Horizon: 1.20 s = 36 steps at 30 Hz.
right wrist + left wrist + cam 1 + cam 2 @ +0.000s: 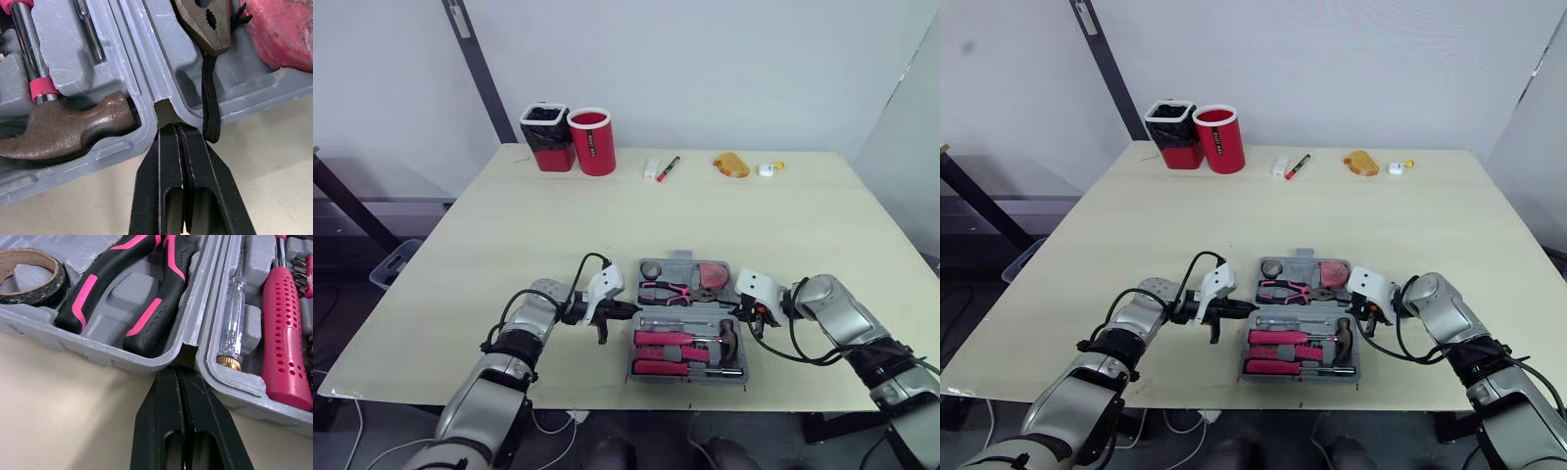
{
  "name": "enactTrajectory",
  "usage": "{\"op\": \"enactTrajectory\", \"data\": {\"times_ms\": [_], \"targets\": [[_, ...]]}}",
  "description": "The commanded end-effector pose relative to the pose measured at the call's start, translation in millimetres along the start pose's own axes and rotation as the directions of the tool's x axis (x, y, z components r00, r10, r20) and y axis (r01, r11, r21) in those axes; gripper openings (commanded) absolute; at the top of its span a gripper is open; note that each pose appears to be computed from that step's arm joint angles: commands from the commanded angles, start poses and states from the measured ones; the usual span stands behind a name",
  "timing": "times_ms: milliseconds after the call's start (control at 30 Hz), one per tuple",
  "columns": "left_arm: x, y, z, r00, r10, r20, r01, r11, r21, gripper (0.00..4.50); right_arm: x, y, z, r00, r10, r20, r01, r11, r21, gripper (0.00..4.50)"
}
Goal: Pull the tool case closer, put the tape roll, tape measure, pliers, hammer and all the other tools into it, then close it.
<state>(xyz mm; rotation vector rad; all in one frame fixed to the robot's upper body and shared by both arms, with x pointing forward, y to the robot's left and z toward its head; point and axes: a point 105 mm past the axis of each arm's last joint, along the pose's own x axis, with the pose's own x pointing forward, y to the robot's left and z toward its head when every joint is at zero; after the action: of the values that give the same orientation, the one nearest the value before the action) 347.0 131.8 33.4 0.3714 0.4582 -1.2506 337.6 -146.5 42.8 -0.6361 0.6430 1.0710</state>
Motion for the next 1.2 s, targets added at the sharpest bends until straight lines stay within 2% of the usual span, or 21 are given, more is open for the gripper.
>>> {"op": "enactTrajectory", "data": {"times_ms": [33, 900, 1200], "targets": [[7.7, -11.5, 9.6, 0.997, -0.062, 0.034, 0.061, 0.997, 0.039, 0.04, -0.6, 5.5, 21.0, 0.996, 0.043, 0.072, -0.039, 0.997, -0.062, 0.01], [3.8, -43.0, -7.2, 0.994, -0.113, 0.004, 0.112, 0.993, 0.024, 0.04, -5.7, 37.2, 7.4, 0.992, 0.116, 0.049, -0.115, 0.993, -0.031, 0.01], [0.4, -43.1, -11.1, 0.996, -0.090, -0.006, 0.090, 0.996, 0.011, 0.04, -3.9, 39.8, 6.2, 0.993, 0.109, 0.052, -0.109, 0.994, -0.020, 0.01]]}}
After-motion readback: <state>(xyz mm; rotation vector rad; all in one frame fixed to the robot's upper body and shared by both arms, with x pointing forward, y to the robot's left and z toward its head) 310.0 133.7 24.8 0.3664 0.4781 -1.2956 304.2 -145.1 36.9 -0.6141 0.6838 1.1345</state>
